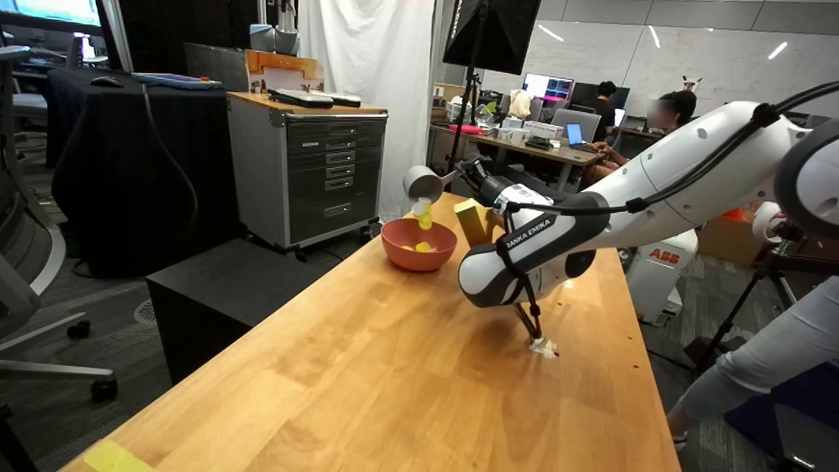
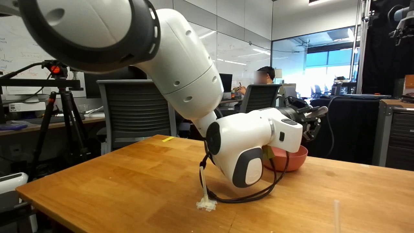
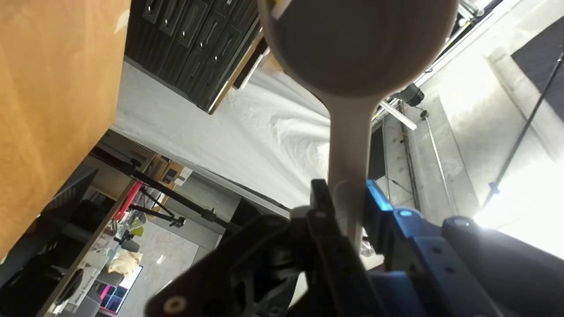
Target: Pour the contents in the grey measuring cup into the pink bowl
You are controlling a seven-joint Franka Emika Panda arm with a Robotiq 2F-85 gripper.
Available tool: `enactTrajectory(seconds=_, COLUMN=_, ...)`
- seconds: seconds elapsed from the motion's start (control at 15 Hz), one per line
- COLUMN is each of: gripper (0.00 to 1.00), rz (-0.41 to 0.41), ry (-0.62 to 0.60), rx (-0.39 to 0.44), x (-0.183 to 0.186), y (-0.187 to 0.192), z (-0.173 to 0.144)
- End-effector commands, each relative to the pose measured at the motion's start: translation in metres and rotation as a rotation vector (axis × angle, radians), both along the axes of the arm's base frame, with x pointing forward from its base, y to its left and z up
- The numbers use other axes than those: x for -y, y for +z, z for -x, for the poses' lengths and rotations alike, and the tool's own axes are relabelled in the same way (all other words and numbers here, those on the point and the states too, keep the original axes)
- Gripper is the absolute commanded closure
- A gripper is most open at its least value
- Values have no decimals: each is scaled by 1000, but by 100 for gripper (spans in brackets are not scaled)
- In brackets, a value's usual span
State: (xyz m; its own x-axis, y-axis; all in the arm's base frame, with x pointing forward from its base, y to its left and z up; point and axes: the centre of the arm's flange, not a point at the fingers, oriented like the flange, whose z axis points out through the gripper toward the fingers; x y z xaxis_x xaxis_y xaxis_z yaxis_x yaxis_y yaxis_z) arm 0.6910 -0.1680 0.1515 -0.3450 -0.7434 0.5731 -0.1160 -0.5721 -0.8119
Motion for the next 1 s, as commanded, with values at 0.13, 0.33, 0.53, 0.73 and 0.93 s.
enactTrajectory(seconds=0.13, gripper=94, rz=70, ry=11, rx=103, x=4, y=-8, z=-7)
enactTrajectory(seconds=0.33, gripper=94, rz=81, ry=15, rx=120, x=3, y=-10, z=-8)
enactTrajectory(seconds=0.53, gripper=94, rz=91, ry=20, rx=137, x=2, y=-11, z=-9)
enactTrajectory(seconds=0.73, gripper=94, rz=103, ry=25, rx=153, x=1, y=-12, z=-9)
enactTrajectory(seconds=0.93, gripper=94, rz=124, ry=27, rx=165, x=2, y=-3, z=-11)
